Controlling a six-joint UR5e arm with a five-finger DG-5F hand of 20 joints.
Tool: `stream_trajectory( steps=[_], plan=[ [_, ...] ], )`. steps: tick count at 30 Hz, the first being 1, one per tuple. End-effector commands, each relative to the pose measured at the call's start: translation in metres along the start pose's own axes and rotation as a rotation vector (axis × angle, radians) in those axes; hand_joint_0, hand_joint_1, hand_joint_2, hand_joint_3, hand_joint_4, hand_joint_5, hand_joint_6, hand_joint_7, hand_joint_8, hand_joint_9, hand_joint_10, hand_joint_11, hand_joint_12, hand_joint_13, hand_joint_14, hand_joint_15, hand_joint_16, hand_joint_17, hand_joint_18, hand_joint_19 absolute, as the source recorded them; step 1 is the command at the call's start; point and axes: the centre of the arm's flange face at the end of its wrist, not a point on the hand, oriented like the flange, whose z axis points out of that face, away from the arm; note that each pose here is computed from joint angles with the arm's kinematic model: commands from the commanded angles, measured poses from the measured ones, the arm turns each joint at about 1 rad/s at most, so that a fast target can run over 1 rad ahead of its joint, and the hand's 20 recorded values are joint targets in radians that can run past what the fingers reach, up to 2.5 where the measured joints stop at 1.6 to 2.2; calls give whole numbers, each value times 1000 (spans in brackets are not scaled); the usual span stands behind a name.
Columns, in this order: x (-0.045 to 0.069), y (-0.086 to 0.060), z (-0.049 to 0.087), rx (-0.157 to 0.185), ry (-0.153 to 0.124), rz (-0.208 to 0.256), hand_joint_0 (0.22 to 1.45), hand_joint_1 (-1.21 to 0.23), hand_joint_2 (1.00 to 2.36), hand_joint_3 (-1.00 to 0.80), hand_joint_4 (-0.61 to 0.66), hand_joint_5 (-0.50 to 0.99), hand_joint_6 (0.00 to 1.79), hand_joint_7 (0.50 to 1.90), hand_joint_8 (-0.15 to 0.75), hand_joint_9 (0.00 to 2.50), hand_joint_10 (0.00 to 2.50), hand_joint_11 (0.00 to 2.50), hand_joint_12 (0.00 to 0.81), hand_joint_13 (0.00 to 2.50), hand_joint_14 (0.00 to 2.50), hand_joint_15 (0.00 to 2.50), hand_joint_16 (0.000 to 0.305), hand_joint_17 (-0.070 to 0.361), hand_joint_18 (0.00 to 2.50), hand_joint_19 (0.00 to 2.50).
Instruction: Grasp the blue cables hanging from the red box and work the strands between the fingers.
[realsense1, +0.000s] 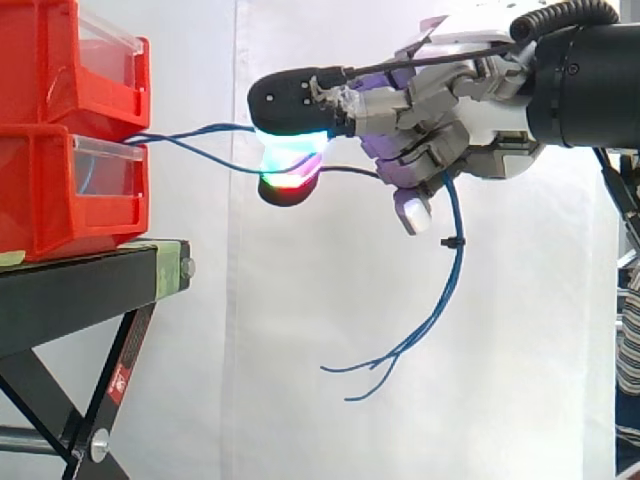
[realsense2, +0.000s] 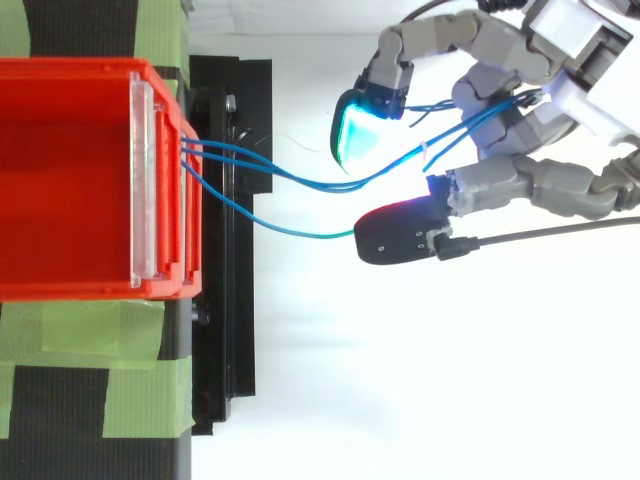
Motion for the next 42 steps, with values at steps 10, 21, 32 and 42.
stream_trajectory(
  steps=[10, 21, 32, 42],
  plan=[
    [-3, 2, 3, 3, -52, 39, 711, -622, 1005, -814, 248, 133, 592, 1200, 532, 1780, 2500, 2500, 684, 1959, 2500, 1706, 243, 182, 2500, 603],
    [-4, 2, 4, 7, -65, 46, 791, -701, 1009, -677, 231, 120, 594, 1197, 532, 1780, 2500, 2500, 684, 1959, 2500, 1706, 243, 182, 2500, 603],
    [-4, 2, 3, 13, -68, 44, 1026, -731, 1016, -353, 234, 98, 730, 1107, 532, 1780, 2500, 2500, 684, 1959, 2500, 1706, 243, 182, 2500, 603],
    [-3, 3, 3, 10, -67, 50, 1113, -644, 1008, -116, 92, 596, 5, 1482, 532, 1780, 2500, 2500, 684, 1959, 2500, 1706, 243, 182, 2500, 603]
  ],
)
